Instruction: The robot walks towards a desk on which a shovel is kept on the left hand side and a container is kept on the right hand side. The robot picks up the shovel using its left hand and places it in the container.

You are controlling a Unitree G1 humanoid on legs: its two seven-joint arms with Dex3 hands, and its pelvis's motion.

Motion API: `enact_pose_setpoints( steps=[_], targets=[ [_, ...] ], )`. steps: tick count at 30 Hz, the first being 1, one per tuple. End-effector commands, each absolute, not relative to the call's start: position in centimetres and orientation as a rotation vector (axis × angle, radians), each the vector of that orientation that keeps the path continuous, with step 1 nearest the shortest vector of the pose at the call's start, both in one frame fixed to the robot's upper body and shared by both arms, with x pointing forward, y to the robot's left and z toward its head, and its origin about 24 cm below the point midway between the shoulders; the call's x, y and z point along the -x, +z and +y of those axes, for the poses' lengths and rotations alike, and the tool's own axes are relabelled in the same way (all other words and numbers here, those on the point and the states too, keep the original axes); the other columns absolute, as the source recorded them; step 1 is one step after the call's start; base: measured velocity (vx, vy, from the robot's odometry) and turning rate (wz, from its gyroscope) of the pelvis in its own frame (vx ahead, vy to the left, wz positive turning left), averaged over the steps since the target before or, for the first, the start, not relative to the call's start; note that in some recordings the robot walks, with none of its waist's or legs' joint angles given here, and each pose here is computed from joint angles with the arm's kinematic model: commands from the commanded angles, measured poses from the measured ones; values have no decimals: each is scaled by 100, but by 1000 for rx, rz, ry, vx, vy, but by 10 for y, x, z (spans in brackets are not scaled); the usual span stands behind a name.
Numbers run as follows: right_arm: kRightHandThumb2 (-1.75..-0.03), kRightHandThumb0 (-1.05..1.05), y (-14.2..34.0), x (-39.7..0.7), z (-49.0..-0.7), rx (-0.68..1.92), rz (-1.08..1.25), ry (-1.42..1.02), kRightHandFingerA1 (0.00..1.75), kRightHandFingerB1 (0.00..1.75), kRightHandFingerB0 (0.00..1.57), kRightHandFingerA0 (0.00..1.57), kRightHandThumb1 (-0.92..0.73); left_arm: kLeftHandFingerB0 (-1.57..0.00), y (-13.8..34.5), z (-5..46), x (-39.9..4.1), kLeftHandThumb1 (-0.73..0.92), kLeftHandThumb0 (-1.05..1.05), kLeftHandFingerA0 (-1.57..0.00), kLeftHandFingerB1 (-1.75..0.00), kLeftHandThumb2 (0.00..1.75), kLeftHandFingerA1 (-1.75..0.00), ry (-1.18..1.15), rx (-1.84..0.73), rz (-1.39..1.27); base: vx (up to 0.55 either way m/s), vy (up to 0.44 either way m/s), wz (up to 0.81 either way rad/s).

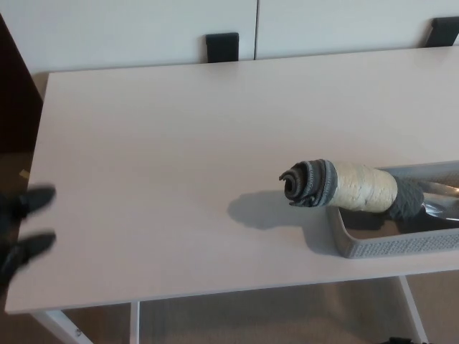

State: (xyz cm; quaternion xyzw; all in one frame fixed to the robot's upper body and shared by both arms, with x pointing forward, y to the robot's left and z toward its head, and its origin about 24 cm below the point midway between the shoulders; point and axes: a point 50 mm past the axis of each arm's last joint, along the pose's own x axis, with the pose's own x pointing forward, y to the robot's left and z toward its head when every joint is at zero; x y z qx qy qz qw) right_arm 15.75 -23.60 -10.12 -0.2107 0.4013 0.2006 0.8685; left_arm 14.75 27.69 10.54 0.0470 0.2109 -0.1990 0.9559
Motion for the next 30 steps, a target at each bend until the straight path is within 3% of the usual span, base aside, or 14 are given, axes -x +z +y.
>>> enact_pose_setpoints(
  steps=[1, 4, 9, 11, 12, 13, 16, 20, 21, 23, 26, 27, 28, 30],
  targets=[
    [-89, -30, -99, -145, -267, 414, 835, 302, 68, 61, 32, 42, -39, -11, 102, 251, -72, 68, -93, -8, -31, 104, -41, -1275, 35, 355, 0, 0, 0],
    [-89, -31, -99, -144, -268, 421, 833, 310, 68, 61, 32, 43, -39, -13, 95, 253, -69, 87, -98, -11, -25, 68, -32, -1262, 44, 386, 0, 0, 0],
    [-90, -30, -99, -142, -267, 419, 840, 313, 68, 61, 32, 42, -40, -8, 83, 264, -60, 63, -87, -5, -25, 103, -32, -1227, 165, 514, 0, 0, 0],
    [-60, -33, -100, -141, -267, 412, 842, 307, 66, 56, 37, 45, -60, -9, 79, 267, -56, 79, -87, -5, -23, 64, -28, -1216, 222, 577, 0, 0, 0],
    [-89, -30, -100, -141, -267, 410, 845, 304, 68, 61, 32, 42, -39, -9, 77, 269, -55, 79, -87, -5, -23, 63, -29, -1215, 231, 593, 0, 0, 0],
    [-90, -30, -100, -141, -267, 410, 848, 301, 67, 60, 30, 41, -39, -9, 75, 271, -53, 64, -87, -4, -26, 103, -36, -1212, 177, 595, 0, 0, 0],
    [-90, -30, -100, -142, -268, 411, 850, 298, 67, 60, 30, 40, -39, -13, 70, 275, -51, 83, -89, -9, -24, 66, -28, -1208, 116, 666, 0, 0, 0],
    [-89, -31, -100, -142, -266, 416, 840, 308, 67, 61, 31, 41, -39, -11, 47, 277, -53, 73, -81, -5, -38, 104, -37, -1132, 12, 758, 0, 0, 0],
    [-89, -30, -99, -142, -266, 416, 837, 310, 68, 61, 32, 41, -39, -18, 40, 277, -54, 90, -78, -13, -27, 68, -29, -1086, -56, 782, 0, 0, 0],
    [-59, -31, -100, -143, -265, 414, 834, 307, 66, 57, 37, 44, -59, 0, 17, 275, -64, 53, -35, -1, -47, 110, -49, -953, -307, 873, 0, 0, 0],
    [-90, -30, -101, -142, -264, 413, 830, 297, 68, 61, 30, 42, -40, -16, -1, 271, -77, 90, -81, -12, -26, 68, -28, -874, -365, 876, 0, 0, 0],
    [-90, -31, -100, -142, -264, 418, 827, 296, 68, 60, 30, 43, -40, -13, -10, 270, -83, 76, -90, -2, -41, 108, -39, -843, -376, 876, 0, 0, 0],
    [-90, -31, -100, -143, -264, 418, 824, 294, 68, 61, 30, 42, -40, 0, -18, 270, -88, 45, -37, -1, -47, 106, -50, -814, -365, 879, 0, 0, 0],
    [-90, -30, -101, -144, -262, 406, 819, 291, 68, 61, 31, 42, -40, 0, -37, 269, -98, 44, -37, -1, -47, 104, -49, -737, -319, 910, 0, 0, 0]
  ],
)
